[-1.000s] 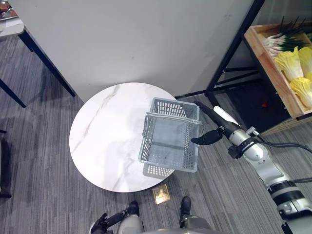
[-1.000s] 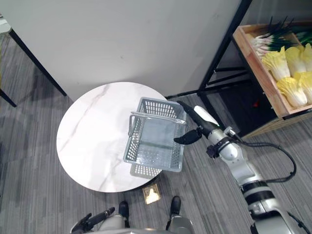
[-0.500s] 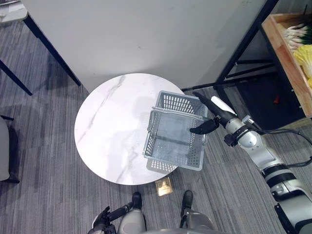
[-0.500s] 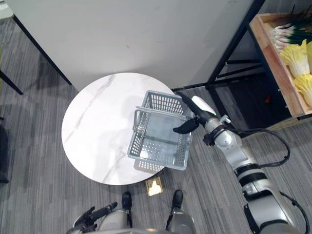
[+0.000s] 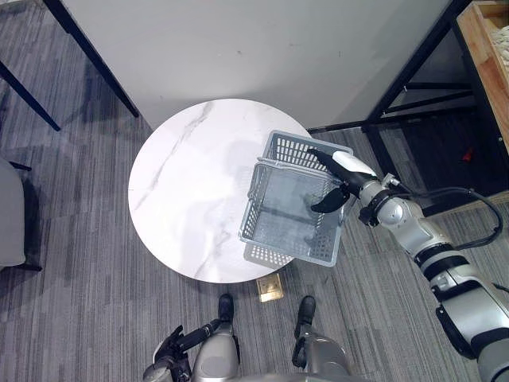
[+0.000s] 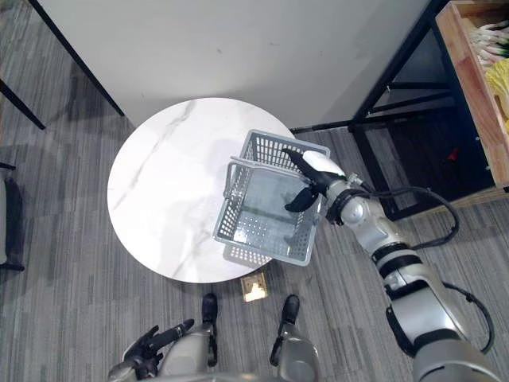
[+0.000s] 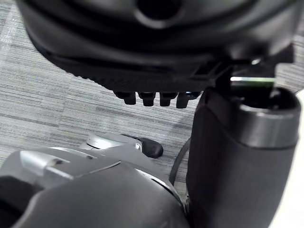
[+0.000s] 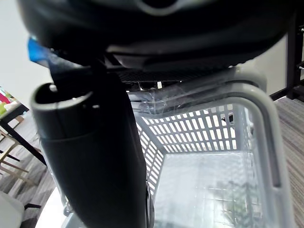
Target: Pick vegetable in the basket
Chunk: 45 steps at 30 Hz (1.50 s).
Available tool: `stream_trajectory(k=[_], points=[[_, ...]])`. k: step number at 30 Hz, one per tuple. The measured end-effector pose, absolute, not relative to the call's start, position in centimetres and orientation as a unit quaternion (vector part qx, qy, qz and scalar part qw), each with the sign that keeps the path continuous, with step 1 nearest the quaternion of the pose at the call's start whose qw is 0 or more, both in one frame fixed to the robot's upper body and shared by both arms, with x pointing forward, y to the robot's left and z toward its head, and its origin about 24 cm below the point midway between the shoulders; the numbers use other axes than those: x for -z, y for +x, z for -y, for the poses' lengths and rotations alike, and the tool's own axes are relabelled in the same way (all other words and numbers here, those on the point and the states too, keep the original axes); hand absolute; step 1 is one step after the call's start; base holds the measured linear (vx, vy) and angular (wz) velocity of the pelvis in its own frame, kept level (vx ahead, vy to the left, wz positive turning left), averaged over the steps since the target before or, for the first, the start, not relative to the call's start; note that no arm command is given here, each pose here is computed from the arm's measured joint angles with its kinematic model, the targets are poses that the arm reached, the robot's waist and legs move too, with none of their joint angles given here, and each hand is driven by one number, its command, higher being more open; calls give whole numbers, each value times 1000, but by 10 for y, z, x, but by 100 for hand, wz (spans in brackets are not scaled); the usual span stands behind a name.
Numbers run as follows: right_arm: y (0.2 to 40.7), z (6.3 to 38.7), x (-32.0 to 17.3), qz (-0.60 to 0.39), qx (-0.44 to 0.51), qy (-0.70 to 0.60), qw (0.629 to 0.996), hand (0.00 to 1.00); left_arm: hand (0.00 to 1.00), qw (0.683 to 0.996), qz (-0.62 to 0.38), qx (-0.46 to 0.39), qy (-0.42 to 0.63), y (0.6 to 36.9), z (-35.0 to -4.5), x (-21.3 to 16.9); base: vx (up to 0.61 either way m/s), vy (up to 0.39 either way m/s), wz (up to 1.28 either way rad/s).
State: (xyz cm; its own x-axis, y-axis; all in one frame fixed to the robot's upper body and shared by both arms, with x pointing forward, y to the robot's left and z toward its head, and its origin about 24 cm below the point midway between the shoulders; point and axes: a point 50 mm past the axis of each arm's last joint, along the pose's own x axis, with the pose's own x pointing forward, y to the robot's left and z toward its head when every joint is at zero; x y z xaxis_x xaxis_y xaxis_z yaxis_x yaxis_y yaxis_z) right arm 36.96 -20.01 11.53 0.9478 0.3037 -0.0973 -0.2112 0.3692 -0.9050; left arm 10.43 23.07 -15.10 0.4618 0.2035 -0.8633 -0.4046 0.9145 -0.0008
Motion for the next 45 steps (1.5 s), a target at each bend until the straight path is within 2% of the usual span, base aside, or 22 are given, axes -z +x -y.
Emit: stream_trajectory(k=[14, 15, 31, 39, 45], points=[[381, 216, -124, 10, -123, -548, 827, 100, 100, 864, -466, -163, -102, 117, -233, 146, 3, 6, 1], [382, 216, -124, 9, -122, -554, 823, 0, 100, 864, -465, -163, -102, 117, -234, 146, 5, 21, 3], [383, 227, -135, 11, -117, -573, 811, 0, 100, 868, -456, -161, -111, 121, -234, 144, 1, 3, 0], [366, 242, -138, 32, -121, -599, 791, 0, 100, 873, -448, -161, -105, 124, -238, 141, 1, 11, -5], [352, 231, -136, 68, -145, -602, 782, 0, 100, 869, -453, -171, -97, 119, -242, 142, -9, 21, -12]])
